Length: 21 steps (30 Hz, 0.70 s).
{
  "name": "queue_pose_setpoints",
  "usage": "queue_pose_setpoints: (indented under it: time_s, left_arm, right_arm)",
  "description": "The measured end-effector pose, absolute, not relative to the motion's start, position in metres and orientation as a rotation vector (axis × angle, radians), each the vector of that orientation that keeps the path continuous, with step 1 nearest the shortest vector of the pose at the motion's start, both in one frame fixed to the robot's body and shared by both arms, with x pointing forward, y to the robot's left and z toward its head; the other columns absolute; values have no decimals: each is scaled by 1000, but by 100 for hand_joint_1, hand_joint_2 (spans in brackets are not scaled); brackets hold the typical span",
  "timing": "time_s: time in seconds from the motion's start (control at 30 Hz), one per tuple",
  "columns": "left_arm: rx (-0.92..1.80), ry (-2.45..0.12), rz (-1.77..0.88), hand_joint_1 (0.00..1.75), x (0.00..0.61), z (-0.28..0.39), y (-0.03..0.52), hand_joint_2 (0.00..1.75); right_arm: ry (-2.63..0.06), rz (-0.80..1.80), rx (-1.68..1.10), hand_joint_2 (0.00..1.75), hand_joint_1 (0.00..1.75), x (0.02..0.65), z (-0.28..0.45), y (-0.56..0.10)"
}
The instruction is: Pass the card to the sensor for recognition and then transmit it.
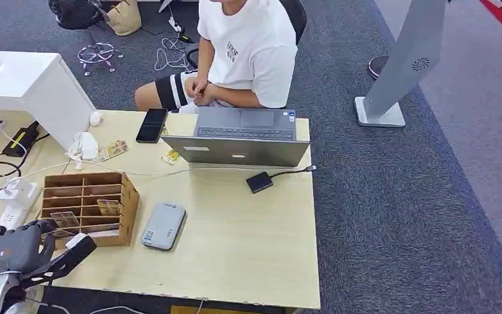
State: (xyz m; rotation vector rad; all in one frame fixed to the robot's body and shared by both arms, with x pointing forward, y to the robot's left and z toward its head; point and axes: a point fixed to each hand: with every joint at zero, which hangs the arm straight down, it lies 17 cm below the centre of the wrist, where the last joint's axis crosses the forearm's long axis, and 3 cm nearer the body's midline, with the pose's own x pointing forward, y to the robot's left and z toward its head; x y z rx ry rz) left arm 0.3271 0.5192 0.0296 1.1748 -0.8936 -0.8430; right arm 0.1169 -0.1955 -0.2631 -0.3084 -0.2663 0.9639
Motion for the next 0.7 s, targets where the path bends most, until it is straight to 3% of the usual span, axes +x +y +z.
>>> queue_pose_setpoints:
  time_s: [0.2, 0.27, 0.53, 0.7]
  left_arm:
    - [1189, -927, -852, 175, 329, 37, 516, 175]
    - [1285, -1082, -846, 175, 337, 101, 496, 175]
    - [1400, -1351, -881, 175, 348, 200, 444, 175]
    - [1495, -1461, -852, 175, 365, 250, 439, 175]
  right_arm:
    - [-266, 956, -306, 175, 0, 117, -263, -195]
    - [-263, 934, -304, 175, 0, 116, -263, -196]
    - [-268, 915, -298, 175, 0, 116, -263, -195]
    - [-273, 921, -296, 175, 0, 117, -263, -194]
